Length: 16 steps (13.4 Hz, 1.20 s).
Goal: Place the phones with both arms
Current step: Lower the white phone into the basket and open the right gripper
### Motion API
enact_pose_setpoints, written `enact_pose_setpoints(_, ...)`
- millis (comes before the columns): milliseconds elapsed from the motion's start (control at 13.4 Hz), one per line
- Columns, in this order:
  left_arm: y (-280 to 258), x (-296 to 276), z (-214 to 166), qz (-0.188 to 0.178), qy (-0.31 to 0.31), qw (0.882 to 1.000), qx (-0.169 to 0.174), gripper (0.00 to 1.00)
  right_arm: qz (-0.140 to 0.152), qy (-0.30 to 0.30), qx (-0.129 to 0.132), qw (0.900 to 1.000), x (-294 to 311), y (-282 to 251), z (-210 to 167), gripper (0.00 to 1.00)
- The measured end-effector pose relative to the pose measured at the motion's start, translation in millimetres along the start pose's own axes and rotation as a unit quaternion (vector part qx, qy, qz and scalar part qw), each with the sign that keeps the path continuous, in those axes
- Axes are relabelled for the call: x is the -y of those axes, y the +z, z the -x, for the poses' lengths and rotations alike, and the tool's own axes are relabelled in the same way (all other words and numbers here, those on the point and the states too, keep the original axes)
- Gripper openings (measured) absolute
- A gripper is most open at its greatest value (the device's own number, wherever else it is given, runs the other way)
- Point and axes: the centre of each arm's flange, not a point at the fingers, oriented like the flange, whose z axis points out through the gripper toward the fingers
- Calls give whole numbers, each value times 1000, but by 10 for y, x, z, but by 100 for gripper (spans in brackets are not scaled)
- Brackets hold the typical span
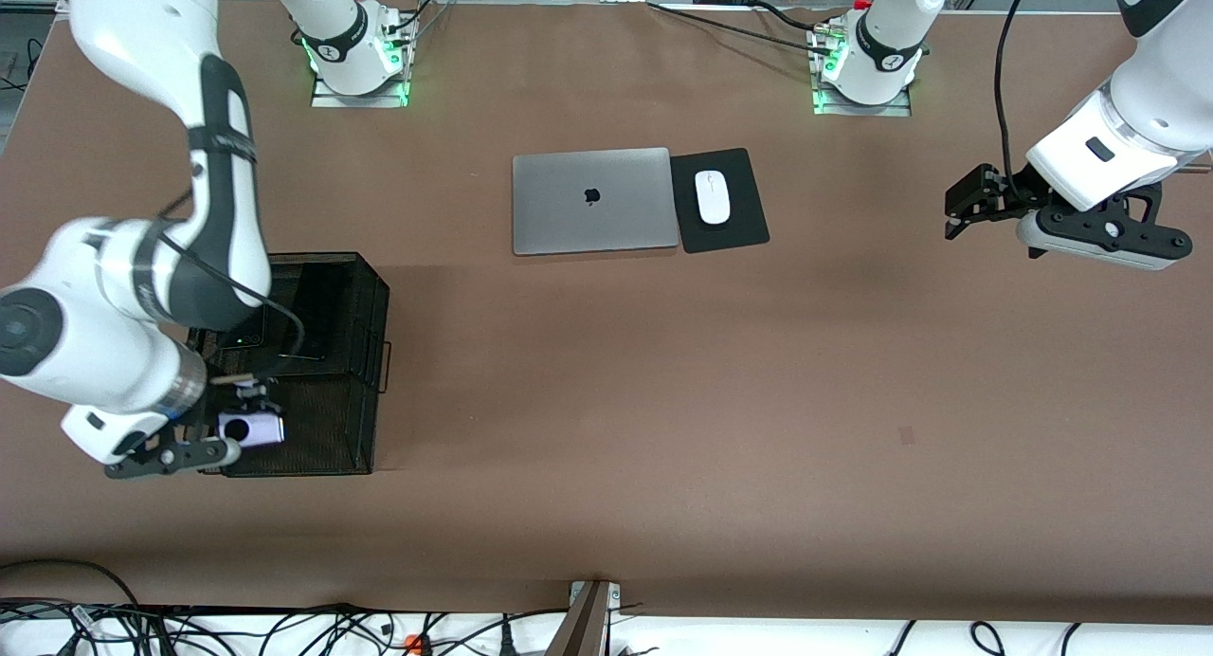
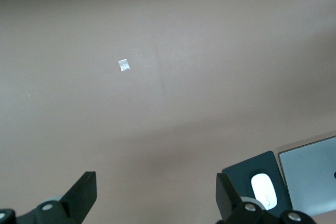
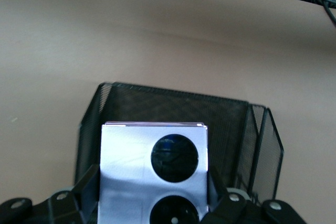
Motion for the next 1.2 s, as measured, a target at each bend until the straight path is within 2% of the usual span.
enact_pose_setpoints(75,5,-18,9,0,2,1000,4,100,2,4,-3,1000,-20,193,-28,84)
enact_pose_setpoints(299,-83,-100,24,-1,9,1000,3,100,-2,18,11,1000,-85,746,-21,84)
enact_pose_setpoints(373,-174,-104,30,-2,9,1000,-2,100,-4,22,13,1000,-95,888,-16,84)
enact_pose_setpoints(598,-185,-102,66,-2,10,1000,10,100,-17,38,9,999,-119,1192,-9,84)
enact_pose_setpoints(672,-213,-116,89,-2,12,1000,16,100,-23,44,8,999,-130,1220,-8,84)
enact_pose_setpoints(822,-275,-243,162,-2,25,999,29,100,-31,52,3,998,-162,1187,-20,99)
enact_pose_setpoints(971,-353,-337,249,-4,32,999,37,100,-35,52,4,998,-166,1100,-33,100)
enact_pose_setpoints(1195,-399,-311,255,-5,29,999,27,100,-43,56,25,997,-278,636,-1,100)
